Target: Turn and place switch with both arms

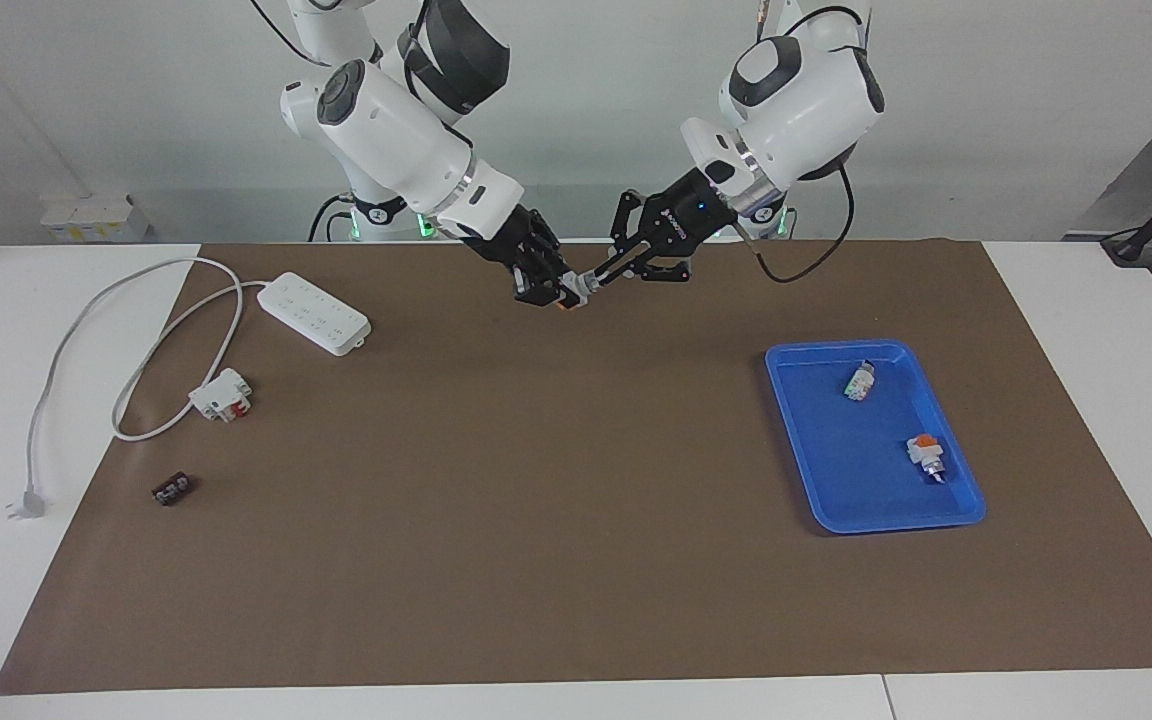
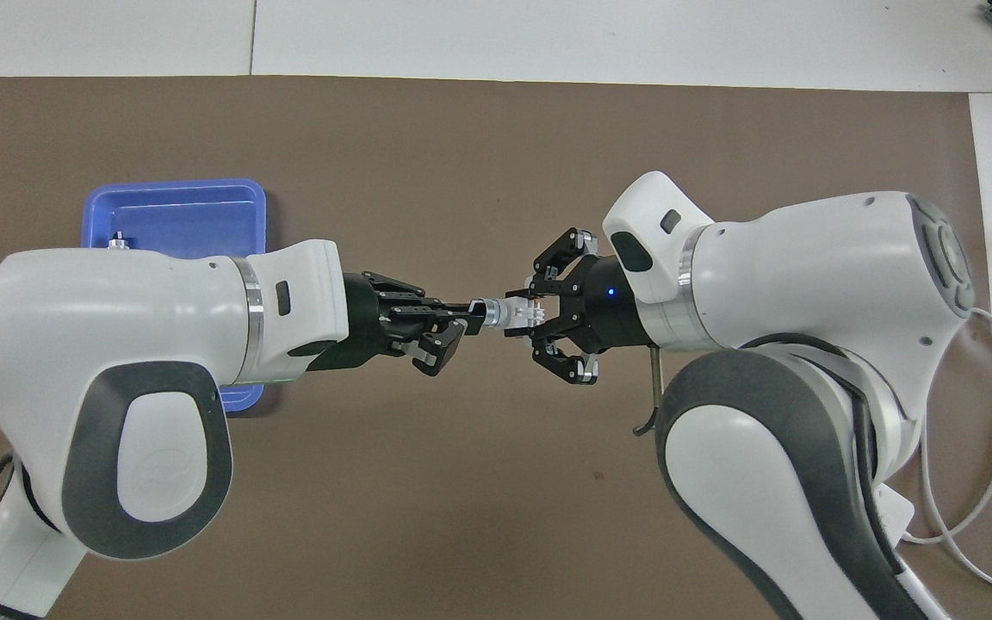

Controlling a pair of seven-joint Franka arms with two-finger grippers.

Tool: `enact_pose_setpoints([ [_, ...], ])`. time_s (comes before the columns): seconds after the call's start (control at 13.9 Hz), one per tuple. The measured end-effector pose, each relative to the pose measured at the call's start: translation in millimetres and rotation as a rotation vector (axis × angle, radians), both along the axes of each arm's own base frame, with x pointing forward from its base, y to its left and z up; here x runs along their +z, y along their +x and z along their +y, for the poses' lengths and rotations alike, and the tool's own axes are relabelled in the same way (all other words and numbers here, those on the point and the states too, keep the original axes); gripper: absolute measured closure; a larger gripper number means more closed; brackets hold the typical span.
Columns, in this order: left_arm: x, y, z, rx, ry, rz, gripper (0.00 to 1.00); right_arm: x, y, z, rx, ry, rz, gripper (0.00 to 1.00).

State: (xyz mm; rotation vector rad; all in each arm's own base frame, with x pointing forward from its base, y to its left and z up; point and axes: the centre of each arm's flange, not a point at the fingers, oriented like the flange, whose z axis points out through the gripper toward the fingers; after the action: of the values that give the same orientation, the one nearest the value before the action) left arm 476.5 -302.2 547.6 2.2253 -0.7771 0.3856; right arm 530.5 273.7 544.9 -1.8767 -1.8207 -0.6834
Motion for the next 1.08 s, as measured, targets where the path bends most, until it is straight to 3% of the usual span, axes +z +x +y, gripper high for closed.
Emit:
enact_pose_setpoints([
  [0.29, -4, 3, 5, 0.053, 0.008, 0.048, 0.89, 6, 2.9, -5, -0.036, 0.006, 0.002, 0.0],
  [0.58, -8, 30, 57, 0.18, 0.076, 0.07, 0.89, 6, 14.0, -27, -0.123, -0.008, 0.026, 0.0],
  [0.72, -12, 42, 89, 0.228, 0.13, 0.085, 0.89, 7, 22.9, -46, -0.153, -0.079, 0.003, 0.0],
  [1.08, -30, 57, 174, 0.301, 0.428, 0.118, 0.89, 5, 37.7, -94, -0.254, -0.274, 0.008, 0.0],
])
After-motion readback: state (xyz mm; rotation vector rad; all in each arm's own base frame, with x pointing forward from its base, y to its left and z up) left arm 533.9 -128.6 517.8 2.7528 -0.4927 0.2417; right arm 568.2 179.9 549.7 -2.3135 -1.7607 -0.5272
